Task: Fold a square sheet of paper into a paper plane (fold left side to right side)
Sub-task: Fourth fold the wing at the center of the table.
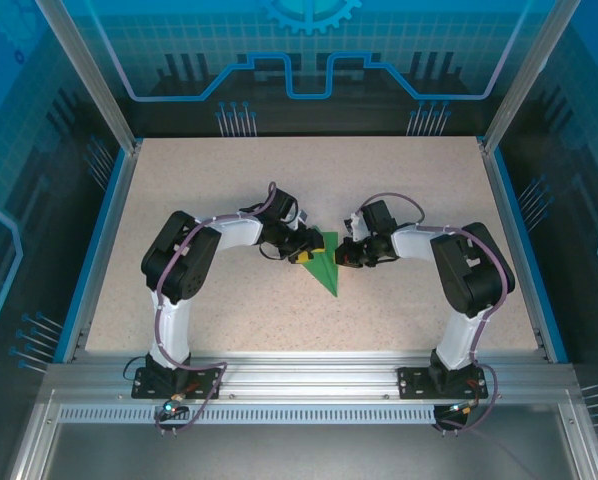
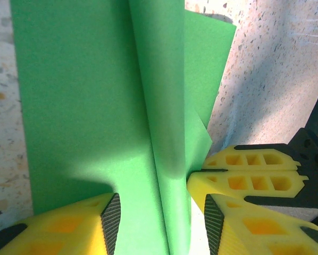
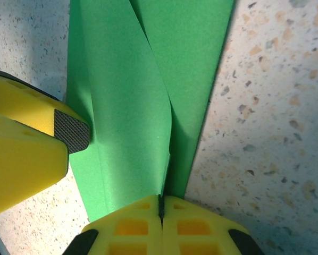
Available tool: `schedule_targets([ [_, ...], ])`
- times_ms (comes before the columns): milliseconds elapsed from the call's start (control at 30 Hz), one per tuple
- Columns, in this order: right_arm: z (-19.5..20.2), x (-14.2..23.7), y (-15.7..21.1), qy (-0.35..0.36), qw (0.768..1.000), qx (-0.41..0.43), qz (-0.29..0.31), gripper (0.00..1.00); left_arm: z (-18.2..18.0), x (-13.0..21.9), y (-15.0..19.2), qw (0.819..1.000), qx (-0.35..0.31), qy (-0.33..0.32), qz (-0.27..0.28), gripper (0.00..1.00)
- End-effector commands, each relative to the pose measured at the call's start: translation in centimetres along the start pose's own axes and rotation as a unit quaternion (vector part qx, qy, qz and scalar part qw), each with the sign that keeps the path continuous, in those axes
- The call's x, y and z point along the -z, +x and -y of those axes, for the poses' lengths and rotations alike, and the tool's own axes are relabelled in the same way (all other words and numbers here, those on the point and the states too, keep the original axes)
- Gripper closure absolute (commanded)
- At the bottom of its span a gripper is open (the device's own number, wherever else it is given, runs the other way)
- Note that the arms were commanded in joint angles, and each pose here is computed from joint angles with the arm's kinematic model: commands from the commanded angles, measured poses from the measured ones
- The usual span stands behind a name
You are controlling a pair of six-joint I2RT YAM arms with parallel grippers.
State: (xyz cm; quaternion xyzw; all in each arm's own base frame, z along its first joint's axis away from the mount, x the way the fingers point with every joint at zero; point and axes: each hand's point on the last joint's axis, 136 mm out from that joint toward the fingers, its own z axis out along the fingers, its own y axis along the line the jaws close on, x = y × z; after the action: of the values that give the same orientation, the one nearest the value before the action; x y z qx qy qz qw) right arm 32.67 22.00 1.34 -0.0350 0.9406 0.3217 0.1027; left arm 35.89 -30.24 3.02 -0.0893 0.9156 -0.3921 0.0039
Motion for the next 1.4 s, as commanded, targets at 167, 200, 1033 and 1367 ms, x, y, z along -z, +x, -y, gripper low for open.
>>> schedule_targets([
  [167, 1.5, -0.9, 1.8, 0.039, 0.999, -0.002, -0.035, 0.95, -0.7, 0.4, 0.5, 1.0, 0.003, -0.026, 0.001, 0.49],
  [200, 1.7, -0.9, 1.9, 0.042, 0.998, -0.002, -0.036, 0.96, -0.2, 0.7, 0.4, 1.0, -0.005, -0.023, 0.005, 0.48],
  [1033, 2.3, -1.3, 2.6, 0.07, 0.996, 0.003, -0.055, 0.96, 3.4, -1.6, 0.1, 0.998, -0.043, 0.014, -0.034, 0.88],
  [1367, 2.7, -1.2, 2.9, 0.083, 0.995, 0.006, -0.061, 0.96, 0.9, -2.6, 0.3, 0.998, -0.03, -0.025, -0.04, 0.88],
])
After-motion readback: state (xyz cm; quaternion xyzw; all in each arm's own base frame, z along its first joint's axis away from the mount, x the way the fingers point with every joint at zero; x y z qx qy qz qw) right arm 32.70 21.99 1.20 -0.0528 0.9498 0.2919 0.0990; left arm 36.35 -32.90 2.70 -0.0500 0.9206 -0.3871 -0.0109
